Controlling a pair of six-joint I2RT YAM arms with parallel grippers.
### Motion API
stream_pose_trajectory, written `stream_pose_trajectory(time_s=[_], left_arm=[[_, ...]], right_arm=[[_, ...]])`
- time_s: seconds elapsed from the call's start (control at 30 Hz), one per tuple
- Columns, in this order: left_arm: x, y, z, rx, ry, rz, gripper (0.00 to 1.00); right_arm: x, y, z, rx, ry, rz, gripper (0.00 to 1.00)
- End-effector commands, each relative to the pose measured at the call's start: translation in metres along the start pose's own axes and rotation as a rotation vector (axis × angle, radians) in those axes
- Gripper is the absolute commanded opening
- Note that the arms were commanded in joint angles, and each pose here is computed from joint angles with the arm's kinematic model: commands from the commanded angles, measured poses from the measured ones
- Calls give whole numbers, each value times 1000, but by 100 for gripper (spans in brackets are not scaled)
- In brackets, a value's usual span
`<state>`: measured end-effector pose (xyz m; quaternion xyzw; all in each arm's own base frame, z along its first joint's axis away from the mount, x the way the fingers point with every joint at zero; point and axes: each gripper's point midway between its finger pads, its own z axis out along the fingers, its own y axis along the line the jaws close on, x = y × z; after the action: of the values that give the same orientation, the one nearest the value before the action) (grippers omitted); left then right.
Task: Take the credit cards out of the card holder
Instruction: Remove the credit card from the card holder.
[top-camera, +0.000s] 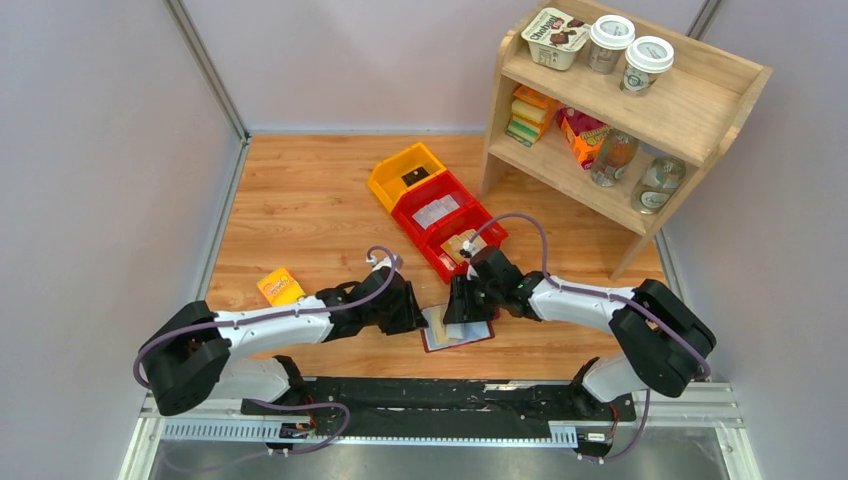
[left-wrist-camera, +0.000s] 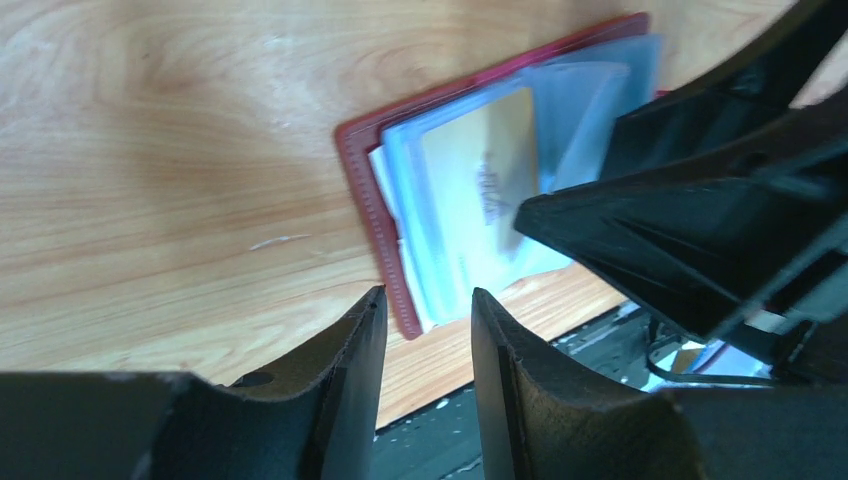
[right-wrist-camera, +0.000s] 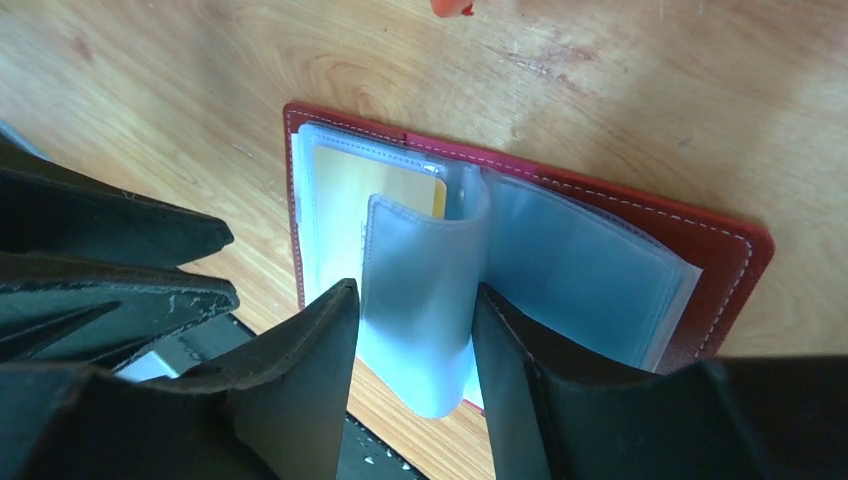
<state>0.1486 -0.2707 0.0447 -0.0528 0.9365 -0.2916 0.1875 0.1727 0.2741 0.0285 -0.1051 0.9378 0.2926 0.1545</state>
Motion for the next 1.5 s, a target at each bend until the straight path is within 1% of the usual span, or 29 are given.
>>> stream_pose_trajectory(time_s=[0.0, 0.1, 0.23, 0.3, 0.33, 0.4, 0.53, 0.67, 0.73, 0.8, 0.83, 0.97, 1.03, 1.13, 1.17, 1.23, 1.33, 1.4, 1.47], left_arm=[[-17, -35, -12, 79, -42, 43, 44], [-22, -43, -8, 80, -47, 57, 44], [-23, -50, 6, 73, -29, 83, 43], [-22, -48, 17, 46, -15, 95, 38], [-18, -51, 19, 60, 11, 109, 34], [-13, -46, 27, 32, 30, 116, 31], [3, -23, 39, -45, 86, 124, 27], [17, 2, 45, -126, 127, 137, 25], [22, 11, 48, -153, 145, 139, 25], [25, 17, 48, -164, 154, 136, 25], [26, 16, 48, -162, 154, 135, 23], [26, 18, 47, -163, 149, 139, 23], [25, 16, 46, -157, 145, 143, 23], [22, 11, 45, -145, 135, 151, 23], [21, 9, 45, -138, 132, 154, 23], [20, 7, 44, -128, 126, 155, 23], [14, -5, 38, -83, 98, 151, 23], [4, -9, 33, -65, 39, 152, 24], [-6, -16, 24, -40, -12, 154, 25]], right_arm=[[2, 8, 0, -129, 1, 49, 51], [2, 1, 0, -139, 7, 99, 49], [-2, -1, 0, -149, -10, 116, 43], [-3, -2, 0, -141, -13, 121, 41], [-3, -2, 0, -137, -12, 122, 41], [-1, -6, -1, -113, 0, 131, 39], [-3, -12, -8, -54, -9, 137, 38], [-5, -17, -16, -2, -17, 133, 38], [-8, -21, -20, 37, -26, 128, 38], [-8, -32, -27, 114, -30, 121, 39], [-9, -37, -31, 150, -33, 116, 40], [-15, -61, -51, 312, -74, 84, 42], [-21, -78, -64, 423, -110, 61, 43], [-29, -93, -84, 528, -170, 44, 44], [-32, -92, -91, 537, -193, 39, 44], [-43, -77, -100, 466, -252, 17, 45], [-53, -32, -104, 217, -310, -45, 51], [-52, 1, -103, 36, -305, -82, 51], [-50, 19, -98, -79, -295, -91, 52]])
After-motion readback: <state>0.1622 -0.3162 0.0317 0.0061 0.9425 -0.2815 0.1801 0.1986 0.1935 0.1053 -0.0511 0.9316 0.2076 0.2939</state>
